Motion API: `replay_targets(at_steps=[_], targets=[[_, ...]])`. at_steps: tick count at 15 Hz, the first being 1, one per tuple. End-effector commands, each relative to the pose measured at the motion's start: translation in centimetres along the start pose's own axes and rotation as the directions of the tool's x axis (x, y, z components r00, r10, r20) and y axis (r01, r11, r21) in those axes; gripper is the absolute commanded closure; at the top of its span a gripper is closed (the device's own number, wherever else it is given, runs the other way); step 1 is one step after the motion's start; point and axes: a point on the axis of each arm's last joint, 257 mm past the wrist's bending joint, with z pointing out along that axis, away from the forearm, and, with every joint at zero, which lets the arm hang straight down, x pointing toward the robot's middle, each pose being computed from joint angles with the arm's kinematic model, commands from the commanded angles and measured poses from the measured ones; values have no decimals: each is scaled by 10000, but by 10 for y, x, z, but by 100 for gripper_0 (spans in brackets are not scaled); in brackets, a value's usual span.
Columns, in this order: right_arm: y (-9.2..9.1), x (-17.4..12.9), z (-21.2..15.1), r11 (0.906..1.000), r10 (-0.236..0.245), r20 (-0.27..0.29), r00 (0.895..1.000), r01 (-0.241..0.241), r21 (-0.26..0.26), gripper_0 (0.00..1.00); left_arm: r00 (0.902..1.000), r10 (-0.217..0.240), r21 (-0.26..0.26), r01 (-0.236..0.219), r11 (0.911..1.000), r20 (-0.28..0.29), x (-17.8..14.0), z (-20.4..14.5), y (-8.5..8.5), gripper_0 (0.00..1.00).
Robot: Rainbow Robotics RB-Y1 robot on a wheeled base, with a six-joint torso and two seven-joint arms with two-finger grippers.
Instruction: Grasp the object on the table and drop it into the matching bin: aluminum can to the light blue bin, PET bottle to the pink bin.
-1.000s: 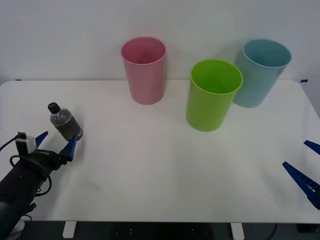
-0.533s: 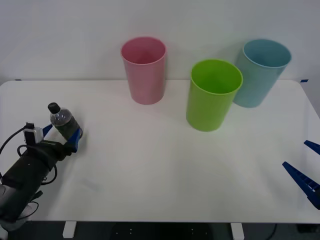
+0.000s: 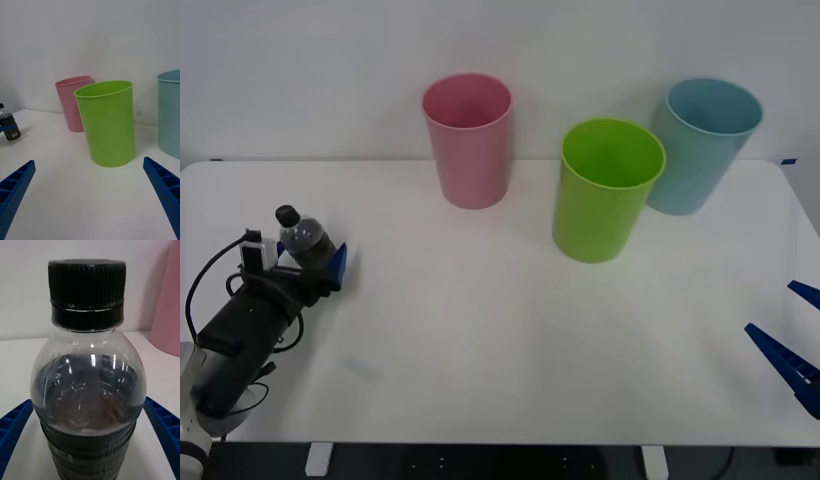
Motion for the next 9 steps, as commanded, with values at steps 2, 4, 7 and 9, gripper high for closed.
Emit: replay_targets(at_steps=[2,4,7,9], targets=[[0,0,0,10000,0,-1,10000,0,0,0,10000,20,20,-20,10000,-2,0,2,-2,0],[0,0,0,10000,0,-1,10000,0,0,0,10000,0,15,1,10000,-8,0,2,-2,50],[0,0,0,10000,0,-1,10000,0,0,0,10000,76,15,-76,10000,-8,0,2,-2,100],[0,0,0,10000,0,-1,10000,0,0,0,9999,107,1,-107,9999,-13,0,2,-2,100]])
